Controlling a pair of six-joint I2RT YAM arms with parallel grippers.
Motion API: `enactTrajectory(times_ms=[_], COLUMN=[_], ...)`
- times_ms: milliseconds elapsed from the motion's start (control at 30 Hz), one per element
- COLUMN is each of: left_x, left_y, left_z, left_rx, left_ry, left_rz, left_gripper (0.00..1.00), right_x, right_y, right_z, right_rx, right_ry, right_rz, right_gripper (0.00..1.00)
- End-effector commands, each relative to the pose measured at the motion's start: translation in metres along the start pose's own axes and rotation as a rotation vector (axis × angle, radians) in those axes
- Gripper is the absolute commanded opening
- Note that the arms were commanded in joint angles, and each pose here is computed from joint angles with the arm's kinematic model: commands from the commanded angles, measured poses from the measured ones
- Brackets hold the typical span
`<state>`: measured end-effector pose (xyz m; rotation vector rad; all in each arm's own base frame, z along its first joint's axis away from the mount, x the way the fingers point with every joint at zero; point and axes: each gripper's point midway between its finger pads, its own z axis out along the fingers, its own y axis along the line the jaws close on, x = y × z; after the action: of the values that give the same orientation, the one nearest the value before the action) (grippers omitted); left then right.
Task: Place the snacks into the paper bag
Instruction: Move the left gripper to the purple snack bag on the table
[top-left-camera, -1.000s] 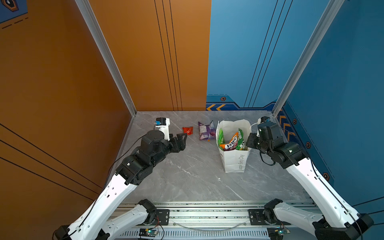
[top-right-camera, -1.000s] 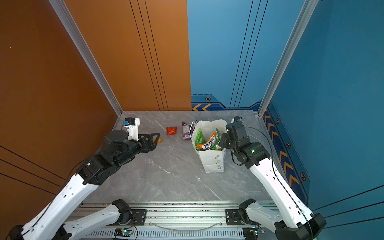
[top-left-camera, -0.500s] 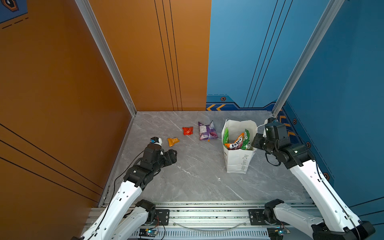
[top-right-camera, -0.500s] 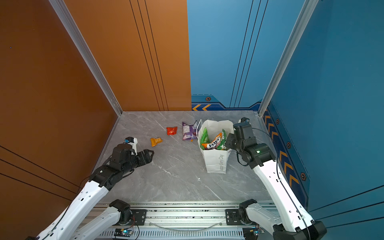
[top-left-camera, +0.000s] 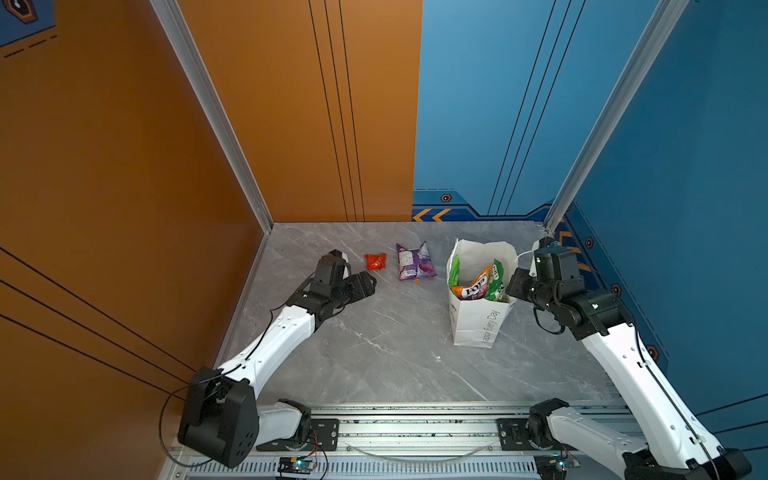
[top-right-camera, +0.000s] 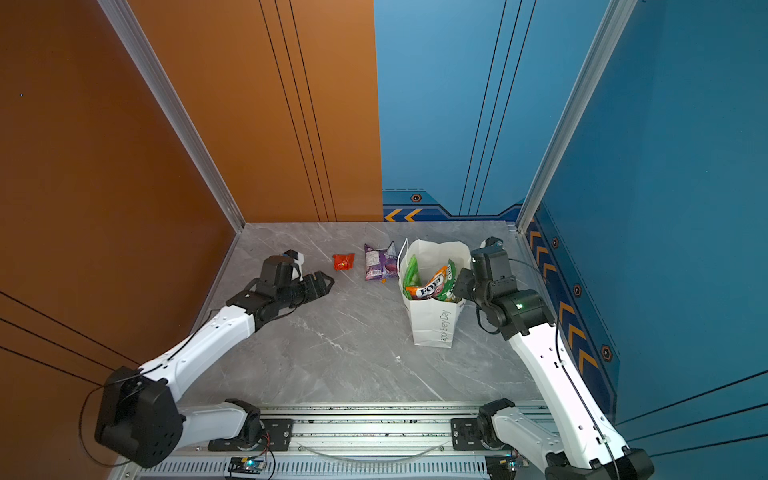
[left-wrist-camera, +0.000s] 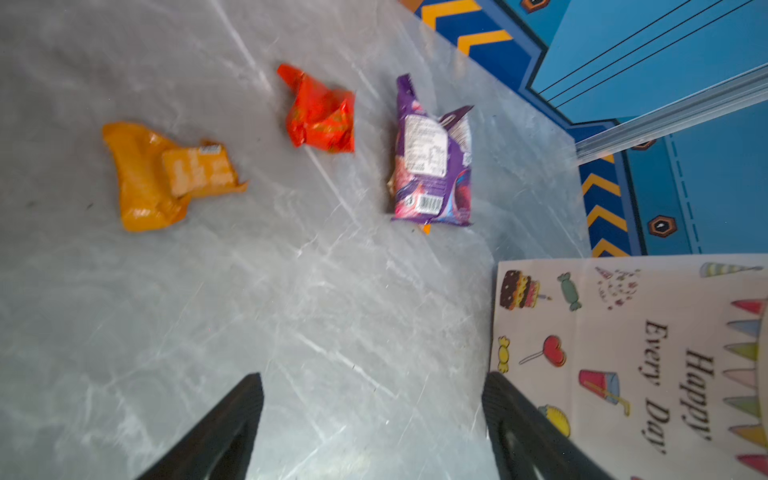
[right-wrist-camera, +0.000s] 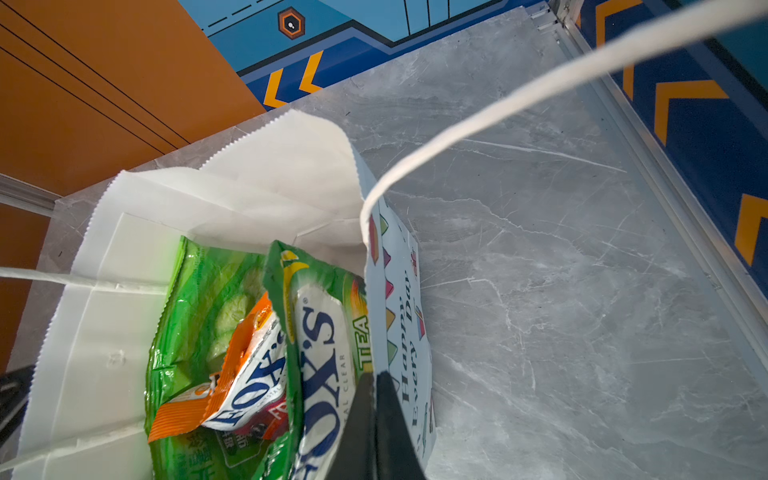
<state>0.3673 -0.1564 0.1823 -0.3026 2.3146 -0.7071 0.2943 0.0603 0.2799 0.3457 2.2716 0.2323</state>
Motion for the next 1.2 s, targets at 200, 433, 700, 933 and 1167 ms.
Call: enactTrajectory(times_ms=[200, 433, 700, 933, 1167], left_x=[-0.042, -0.045, -0.039, -0.038, -0.040], left_y=[-0.037, -0.046, -0.053, -0.055, -0.048], left_z=[0.050, 0.096, 0.142, 0.180, 0.219], left_rx=[0.079, 0.072, 0.055, 0.025, -0.017], left_ry=[-0.001, 0.068, 0.168, 0.223, 0.261], left_rz=[0.057, 0.092, 0.159, 0.181, 0.194], left_gripper=[0.85, 0.85, 0.85, 0.85, 0.85], right_x=[-0.009, -0.007, -0.003, 0.003, 0.006], right_y=[0.003, 0.003, 0.003, 0.003, 0.001], right_z=[-0.008, -0.007, -0.006, -0.004, -0.005], right_rx=[-0.022, -0.023, -0.027, -0.035, -0.035], right_ry=[-0.028, -0.019, -0.014, 0.000, 0.004], right_rz=[0.002, -0.002, 0.003, 0.004, 0.006], right_gripper=[0.00, 0.00, 0.00, 0.00, 0.00])
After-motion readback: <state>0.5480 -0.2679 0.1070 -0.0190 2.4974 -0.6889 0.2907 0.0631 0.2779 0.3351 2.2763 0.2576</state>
